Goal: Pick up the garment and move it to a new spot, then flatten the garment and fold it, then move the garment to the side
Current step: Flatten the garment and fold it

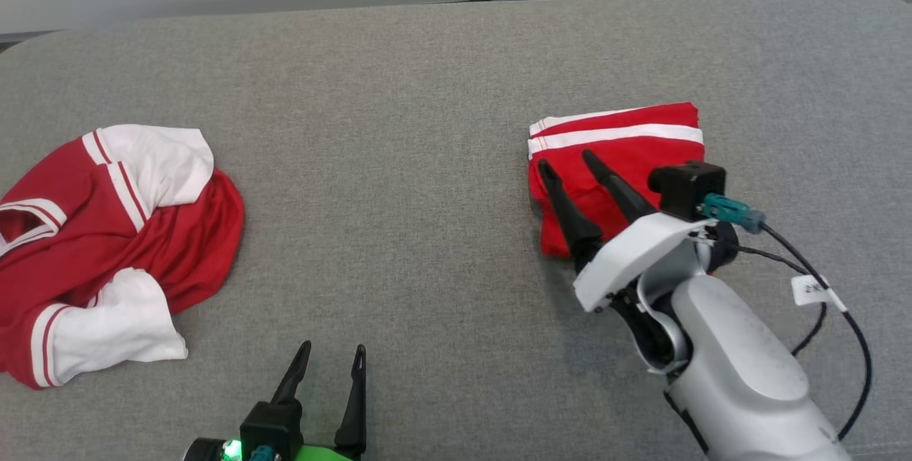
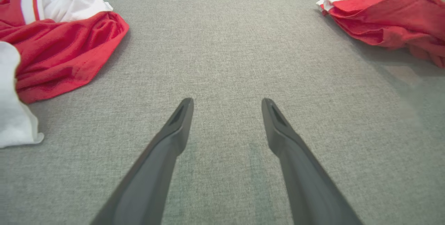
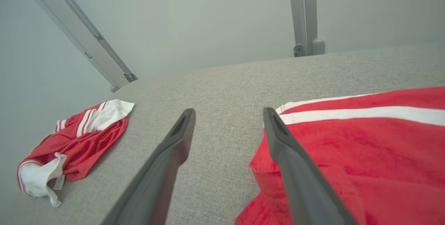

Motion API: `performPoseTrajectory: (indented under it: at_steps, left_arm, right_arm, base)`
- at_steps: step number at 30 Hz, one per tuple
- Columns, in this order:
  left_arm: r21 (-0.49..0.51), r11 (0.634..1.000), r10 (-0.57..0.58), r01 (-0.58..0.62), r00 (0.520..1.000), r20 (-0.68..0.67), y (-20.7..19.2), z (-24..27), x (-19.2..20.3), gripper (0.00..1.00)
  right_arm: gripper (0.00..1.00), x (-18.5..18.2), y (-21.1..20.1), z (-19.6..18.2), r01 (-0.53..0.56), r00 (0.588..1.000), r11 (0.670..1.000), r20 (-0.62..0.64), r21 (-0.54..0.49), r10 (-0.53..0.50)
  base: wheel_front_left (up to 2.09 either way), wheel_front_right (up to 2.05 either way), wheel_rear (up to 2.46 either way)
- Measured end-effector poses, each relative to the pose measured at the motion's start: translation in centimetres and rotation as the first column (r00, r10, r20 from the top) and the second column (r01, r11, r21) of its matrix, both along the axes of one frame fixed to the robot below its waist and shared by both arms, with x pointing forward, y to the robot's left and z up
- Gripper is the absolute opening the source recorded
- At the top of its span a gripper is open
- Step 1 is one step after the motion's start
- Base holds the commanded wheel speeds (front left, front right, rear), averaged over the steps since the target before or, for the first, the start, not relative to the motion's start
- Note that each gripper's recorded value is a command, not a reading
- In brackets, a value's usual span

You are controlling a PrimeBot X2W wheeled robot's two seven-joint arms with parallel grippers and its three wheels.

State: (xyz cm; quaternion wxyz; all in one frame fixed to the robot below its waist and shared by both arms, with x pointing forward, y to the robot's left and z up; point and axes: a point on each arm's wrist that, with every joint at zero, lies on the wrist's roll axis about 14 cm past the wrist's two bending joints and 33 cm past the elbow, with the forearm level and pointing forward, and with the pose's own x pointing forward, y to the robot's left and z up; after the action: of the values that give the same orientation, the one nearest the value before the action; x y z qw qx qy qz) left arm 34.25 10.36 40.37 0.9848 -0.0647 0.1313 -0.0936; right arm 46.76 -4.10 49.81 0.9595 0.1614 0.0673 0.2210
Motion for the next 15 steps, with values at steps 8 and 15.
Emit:
performPoseTrajectory:
  at_steps: [8, 15]
  left_arm:
    - [-0.007, 1.000, -0.026, 0.026, 1.000, -0.009, -0.8, -0.2, -0.3, 1.00]
    - [-0.001, 1.000, -0.006, 0.006, 1.000, -0.008, -0.2, -0.2, -0.3, 1.00]
  right_arm:
    - [0.00, -0.4, -11.7, 0.7, 0.243, 0.969, 0.955, 0.096, -0.171, -0.229]
    - [0.00, -1.4, -11.8, -3.5, 0.240, 0.970, 0.930, 0.027, -0.278, -0.242]
  base:
    - [0.00, 0.00, 0.00]
    - [0.00, 0.00, 0.00]
